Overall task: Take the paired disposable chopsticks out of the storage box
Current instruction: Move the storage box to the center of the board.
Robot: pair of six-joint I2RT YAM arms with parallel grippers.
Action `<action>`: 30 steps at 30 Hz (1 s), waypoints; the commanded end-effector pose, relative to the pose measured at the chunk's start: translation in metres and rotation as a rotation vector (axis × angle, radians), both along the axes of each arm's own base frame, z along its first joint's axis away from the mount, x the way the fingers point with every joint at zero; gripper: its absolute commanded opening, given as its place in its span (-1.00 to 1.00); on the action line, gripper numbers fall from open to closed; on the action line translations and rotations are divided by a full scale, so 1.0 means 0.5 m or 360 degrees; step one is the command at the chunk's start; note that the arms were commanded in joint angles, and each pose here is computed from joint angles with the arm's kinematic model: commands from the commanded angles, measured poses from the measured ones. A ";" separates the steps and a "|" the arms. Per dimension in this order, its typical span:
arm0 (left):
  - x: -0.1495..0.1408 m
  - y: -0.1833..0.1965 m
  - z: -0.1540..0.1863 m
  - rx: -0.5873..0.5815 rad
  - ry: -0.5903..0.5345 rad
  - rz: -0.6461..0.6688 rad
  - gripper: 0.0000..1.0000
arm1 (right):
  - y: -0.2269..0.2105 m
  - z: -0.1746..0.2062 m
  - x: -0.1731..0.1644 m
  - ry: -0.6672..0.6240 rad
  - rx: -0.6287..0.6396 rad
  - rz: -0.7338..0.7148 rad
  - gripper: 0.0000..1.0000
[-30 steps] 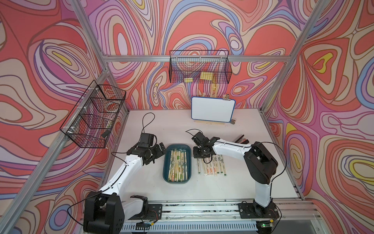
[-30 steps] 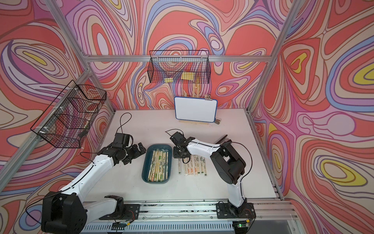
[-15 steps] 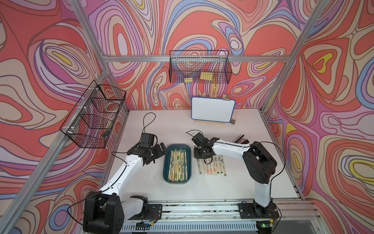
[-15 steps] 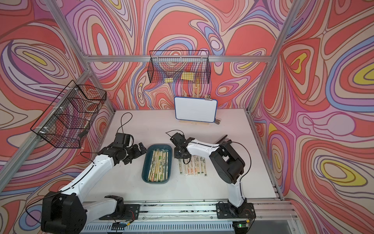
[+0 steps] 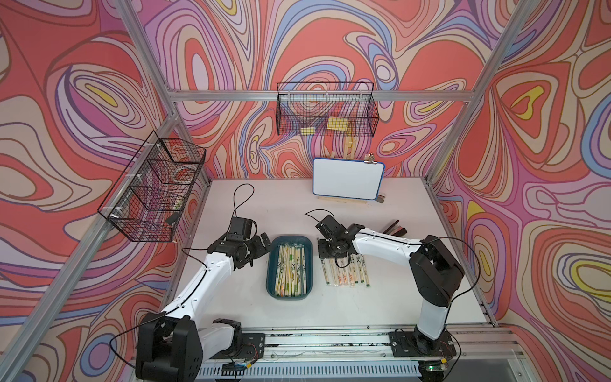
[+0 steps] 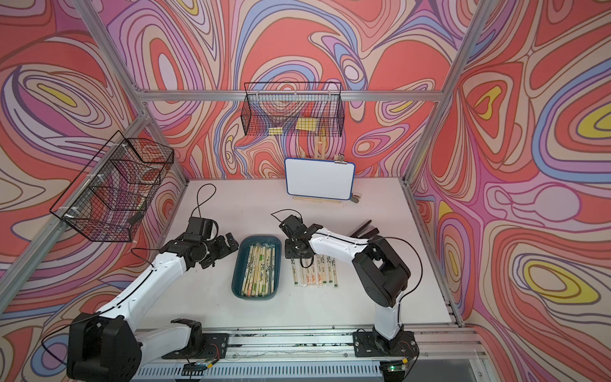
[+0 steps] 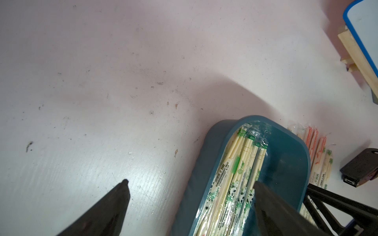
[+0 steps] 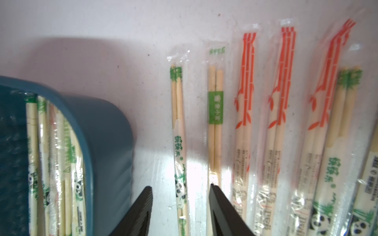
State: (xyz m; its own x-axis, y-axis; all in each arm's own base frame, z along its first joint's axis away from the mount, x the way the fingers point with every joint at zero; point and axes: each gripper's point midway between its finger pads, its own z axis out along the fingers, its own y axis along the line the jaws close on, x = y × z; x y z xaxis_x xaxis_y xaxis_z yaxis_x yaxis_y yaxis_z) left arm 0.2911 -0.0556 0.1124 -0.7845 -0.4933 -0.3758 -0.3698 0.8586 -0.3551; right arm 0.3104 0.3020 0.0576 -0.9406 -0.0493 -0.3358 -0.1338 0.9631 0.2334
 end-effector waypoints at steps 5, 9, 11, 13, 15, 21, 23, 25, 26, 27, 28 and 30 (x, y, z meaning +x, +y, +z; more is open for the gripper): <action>-0.011 0.003 0.018 0.0027 -0.0004 -0.0012 0.99 | 0.072 0.008 -0.052 0.0032 0.0077 0.0078 0.01; -0.009 0.000 0.022 0.0023 -0.0006 -0.0025 0.99 | 0.116 0.010 -0.062 0.0042 0.0128 0.0116 0.01; -0.009 -0.001 0.024 0.0020 -0.0003 -0.0035 0.99 | 0.125 0.014 -0.060 0.0035 0.0137 0.0121 0.01; -0.011 -0.001 0.025 0.0024 0.0002 -0.0040 1.00 | 0.123 0.015 -0.059 0.0029 0.0128 0.0116 0.01; -0.012 -0.001 0.028 0.0024 -0.0001 -0.0044 1.00 | 0.114 0.014 -0.061 0.0025 0.0101 0.0118 0.01; -0.026 -0.015 0.032 -0.0009 0.0008 -0.0084 0.99 | 0.083 0.009 -0.083 0.0038 0.0058 0.0126 0.01; -0.033 -0.024 0.034 -0.0001 0.0014 -0.0110 0.99 | 0.076 0.004 -0.096 0.0060 0.0060 0.0137 0.00; -0.042 -0.037 0.037 0.0025 0.0017 -0.0148 1.00 | 0.076 0.001 -0.112 0.0076 0.0067 0.0155 0.00; -0.047 -0.043 0.037 0.0046 0.0023 -0.0167 1.00 | 0.080 0.000 -0.121 0.0083 0.0073 0.0166 0.00; -0.052 -0.047 0.036 0.0071 0.0033 -0.0177 1.00 | 0.086 0.001 -0.130 0.0087 0.0081 0.0182 0.00; -0.055 -0.050 0.035 0.0082 0.0040 -0.0184 1.00 | 0.093 0.004 -0.137 0.0087 0.0094 0.0196 -0.01; -0.064 -0.056 0.027 0.0091 0.0058 -0.0186 1.00 | 0.116 0.009 -0.154 0.0094 0.0138 0.0225 -0.01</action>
